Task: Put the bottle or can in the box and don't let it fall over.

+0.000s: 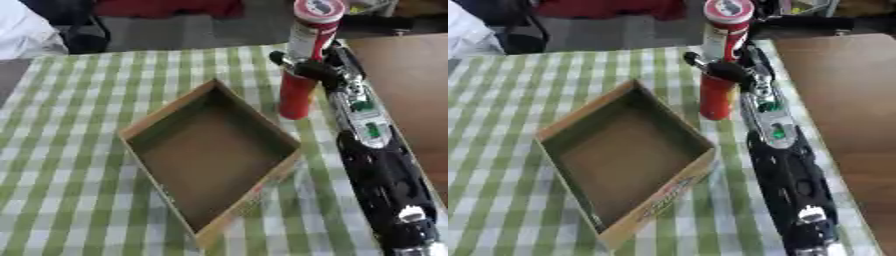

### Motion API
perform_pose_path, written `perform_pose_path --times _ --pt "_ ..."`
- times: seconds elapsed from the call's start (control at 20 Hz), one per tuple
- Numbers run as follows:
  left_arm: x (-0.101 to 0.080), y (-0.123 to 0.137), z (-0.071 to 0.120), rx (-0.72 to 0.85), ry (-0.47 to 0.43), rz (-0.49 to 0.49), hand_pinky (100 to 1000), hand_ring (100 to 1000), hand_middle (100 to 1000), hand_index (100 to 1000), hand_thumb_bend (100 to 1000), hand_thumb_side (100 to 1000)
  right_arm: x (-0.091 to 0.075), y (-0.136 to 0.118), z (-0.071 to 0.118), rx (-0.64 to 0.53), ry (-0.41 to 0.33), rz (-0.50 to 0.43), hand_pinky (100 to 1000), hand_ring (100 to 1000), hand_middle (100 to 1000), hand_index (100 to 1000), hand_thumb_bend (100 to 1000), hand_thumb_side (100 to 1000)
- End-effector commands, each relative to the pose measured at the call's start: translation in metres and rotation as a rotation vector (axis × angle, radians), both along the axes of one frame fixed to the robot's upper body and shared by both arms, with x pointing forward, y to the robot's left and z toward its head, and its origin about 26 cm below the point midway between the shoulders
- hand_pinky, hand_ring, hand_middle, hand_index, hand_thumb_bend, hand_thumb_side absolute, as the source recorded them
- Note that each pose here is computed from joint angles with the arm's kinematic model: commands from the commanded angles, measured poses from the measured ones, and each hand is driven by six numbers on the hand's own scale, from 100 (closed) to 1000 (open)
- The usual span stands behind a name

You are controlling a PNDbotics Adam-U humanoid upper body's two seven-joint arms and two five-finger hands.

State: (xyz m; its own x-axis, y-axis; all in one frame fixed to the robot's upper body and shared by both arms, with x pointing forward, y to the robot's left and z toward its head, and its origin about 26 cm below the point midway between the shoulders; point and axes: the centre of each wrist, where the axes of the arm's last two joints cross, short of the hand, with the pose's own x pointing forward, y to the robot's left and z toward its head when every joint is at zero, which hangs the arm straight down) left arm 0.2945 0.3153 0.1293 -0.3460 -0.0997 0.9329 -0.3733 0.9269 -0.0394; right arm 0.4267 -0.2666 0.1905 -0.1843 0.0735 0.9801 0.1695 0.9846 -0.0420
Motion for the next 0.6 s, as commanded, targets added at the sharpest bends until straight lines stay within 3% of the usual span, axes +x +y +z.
perform_pose_path --times 0.05,0.3,0.6 --pt "0.0000 0.0002 0.0081 0.015 -0.025 -0.009 837 928 752 773 483 734 0.0004 0.0015 0.0134 0.026 -0.041 0.005 940 823 866 821 629 100" --pt "-0.0001 0.0002 0.0080 0.015 -0.025 -0.010 837 928 752 771 480 734 0.0004 0.0029 0.0139 0.077 -0.062 0.010 917 704 761 716 544 100" --pt "-0.0001 0.0004 0.0082 0.017 -0.025 -0.011 837 929 752 771 473 733 0.0005 0.0045 0.0153 0.117 -0.091 0.016 894 642 707 660 405 100"
